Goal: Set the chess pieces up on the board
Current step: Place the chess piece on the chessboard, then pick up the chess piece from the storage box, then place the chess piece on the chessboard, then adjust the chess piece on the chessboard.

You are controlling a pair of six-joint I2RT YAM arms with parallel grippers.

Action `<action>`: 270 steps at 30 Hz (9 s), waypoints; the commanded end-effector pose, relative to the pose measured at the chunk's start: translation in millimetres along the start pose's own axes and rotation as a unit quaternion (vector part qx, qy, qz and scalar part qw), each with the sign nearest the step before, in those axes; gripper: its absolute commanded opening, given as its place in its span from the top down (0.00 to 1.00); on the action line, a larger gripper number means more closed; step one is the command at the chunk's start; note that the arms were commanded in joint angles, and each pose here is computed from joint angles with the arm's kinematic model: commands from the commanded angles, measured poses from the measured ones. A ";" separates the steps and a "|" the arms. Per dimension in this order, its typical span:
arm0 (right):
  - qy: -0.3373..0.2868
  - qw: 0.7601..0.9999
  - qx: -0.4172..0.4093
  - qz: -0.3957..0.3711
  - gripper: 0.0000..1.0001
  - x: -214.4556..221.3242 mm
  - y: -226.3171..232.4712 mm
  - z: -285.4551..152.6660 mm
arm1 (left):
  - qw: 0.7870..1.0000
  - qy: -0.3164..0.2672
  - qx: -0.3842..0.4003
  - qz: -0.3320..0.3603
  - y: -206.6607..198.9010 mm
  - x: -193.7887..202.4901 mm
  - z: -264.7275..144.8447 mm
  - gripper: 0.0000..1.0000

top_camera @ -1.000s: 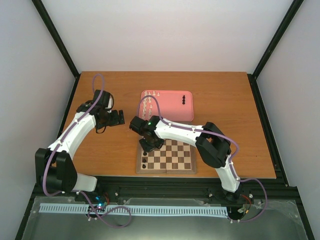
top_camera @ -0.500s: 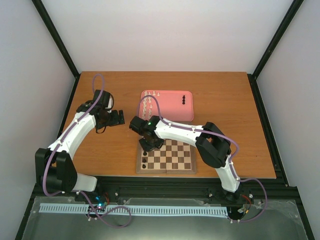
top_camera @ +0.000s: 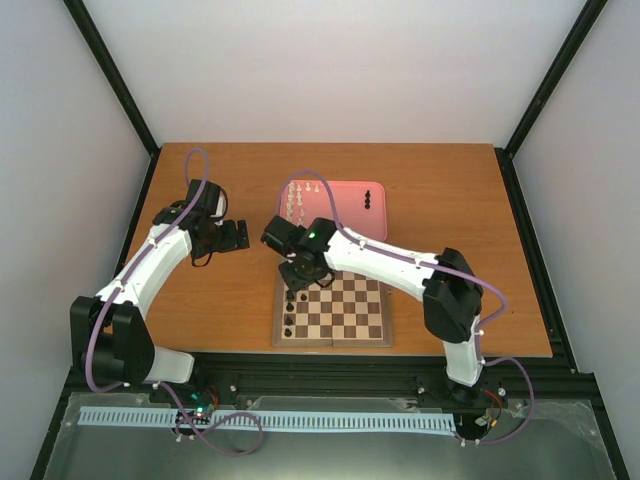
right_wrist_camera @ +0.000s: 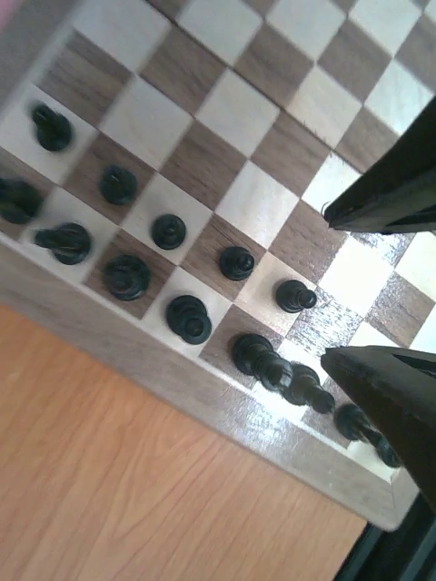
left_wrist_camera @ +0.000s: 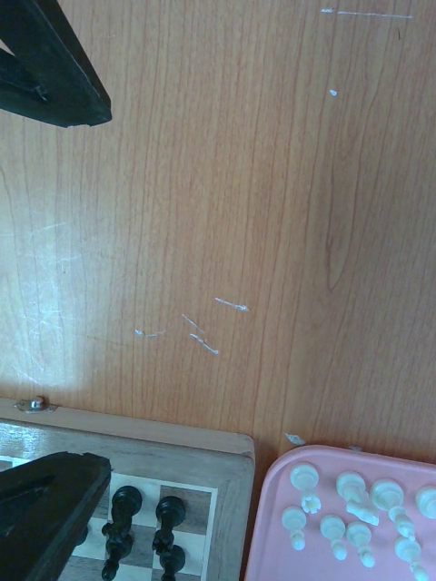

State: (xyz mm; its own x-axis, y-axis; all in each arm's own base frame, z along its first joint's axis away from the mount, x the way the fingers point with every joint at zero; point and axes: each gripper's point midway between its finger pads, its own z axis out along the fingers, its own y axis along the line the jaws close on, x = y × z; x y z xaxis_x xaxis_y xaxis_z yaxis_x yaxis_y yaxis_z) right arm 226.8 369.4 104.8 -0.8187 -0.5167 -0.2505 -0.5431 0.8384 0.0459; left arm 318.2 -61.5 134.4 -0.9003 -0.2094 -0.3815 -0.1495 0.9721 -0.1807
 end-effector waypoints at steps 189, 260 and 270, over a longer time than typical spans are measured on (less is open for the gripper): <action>0.020 1.000 -0.016 -0.016 0.79 45.9 17.4 47.8 | 1.000 0.001 0.001 0.000 2.6 6.5 0.1 0.00; 0.067 0.994 -0.085 -0.018 0.97 79.3 16.1 50.1 | 1.000 0.005 -0.013 0.000 6.9 6.2 4.4 0.00; 0.066 0.994 -0.081 -0.017 0.97 77.5 15.5 53.6 | 1.000 0.004 -0.014 0.000 7.7 6.2 3.1 0.00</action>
State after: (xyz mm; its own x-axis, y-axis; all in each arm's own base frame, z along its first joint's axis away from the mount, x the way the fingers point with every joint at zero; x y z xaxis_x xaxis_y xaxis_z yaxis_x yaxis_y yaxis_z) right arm 161.2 354.5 43.6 -0.8090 -0.5713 -0.1380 -0.5876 0.7802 0.2145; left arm 307.8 -57.9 120.8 -0.9093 -0.2245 -0.3505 -0.1753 0.9703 -0.1667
